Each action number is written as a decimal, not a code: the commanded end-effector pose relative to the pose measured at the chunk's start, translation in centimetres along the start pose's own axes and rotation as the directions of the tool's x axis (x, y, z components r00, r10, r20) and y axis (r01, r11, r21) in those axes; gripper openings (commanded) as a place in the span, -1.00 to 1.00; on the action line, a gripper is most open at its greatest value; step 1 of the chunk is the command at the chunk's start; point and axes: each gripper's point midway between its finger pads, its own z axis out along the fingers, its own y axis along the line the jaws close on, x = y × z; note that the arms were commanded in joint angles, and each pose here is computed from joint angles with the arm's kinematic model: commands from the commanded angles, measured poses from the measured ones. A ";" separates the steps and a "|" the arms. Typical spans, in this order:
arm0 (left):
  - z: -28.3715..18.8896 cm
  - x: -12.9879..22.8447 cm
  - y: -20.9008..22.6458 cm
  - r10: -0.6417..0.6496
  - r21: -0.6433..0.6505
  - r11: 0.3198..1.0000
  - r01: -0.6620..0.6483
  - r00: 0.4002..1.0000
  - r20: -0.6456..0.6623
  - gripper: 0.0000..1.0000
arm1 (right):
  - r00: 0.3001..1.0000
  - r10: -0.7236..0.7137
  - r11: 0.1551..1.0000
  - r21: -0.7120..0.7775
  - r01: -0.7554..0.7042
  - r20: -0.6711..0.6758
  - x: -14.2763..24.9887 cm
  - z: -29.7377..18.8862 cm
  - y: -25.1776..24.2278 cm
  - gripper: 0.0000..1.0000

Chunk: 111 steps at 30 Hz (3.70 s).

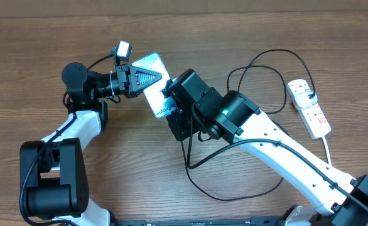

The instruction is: Plug charger to phone and switch on socket

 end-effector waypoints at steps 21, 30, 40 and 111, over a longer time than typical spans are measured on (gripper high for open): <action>5.2 -2.0 1.2 -0.029 -0.035 0.999 0.036 0.981 0.192 -0.92 | 0.994 0.104 0.988 0.115 -0.098 -0.045 2.4 -8.8 -2.4 0.23; 8.3 3.4 8.7 0.025 -0.455 0.888 -0.063 0.996 -0.090 -0.92 | 0.945 0.219 0.920 0.273 -0.282 0.241 1.2 -17.1 -9.8 0.61; 0.5 6.2 11.8 0.035 -0.623 0.748 -0.229 0.951 -0.307 -0.92 | 0.864 0.291 0.909 0.163 -0.384 0.410 -5.2 -16.0 -14.0 1.00; -5.0 10.3 25.9 -0.305 -0.874 0.469 -0.125 0.906 -0.294 0.63 | 0.102 0.987 0.046 0.391 -0.919 0.124 16.1 -9.1 -41.1 -0.92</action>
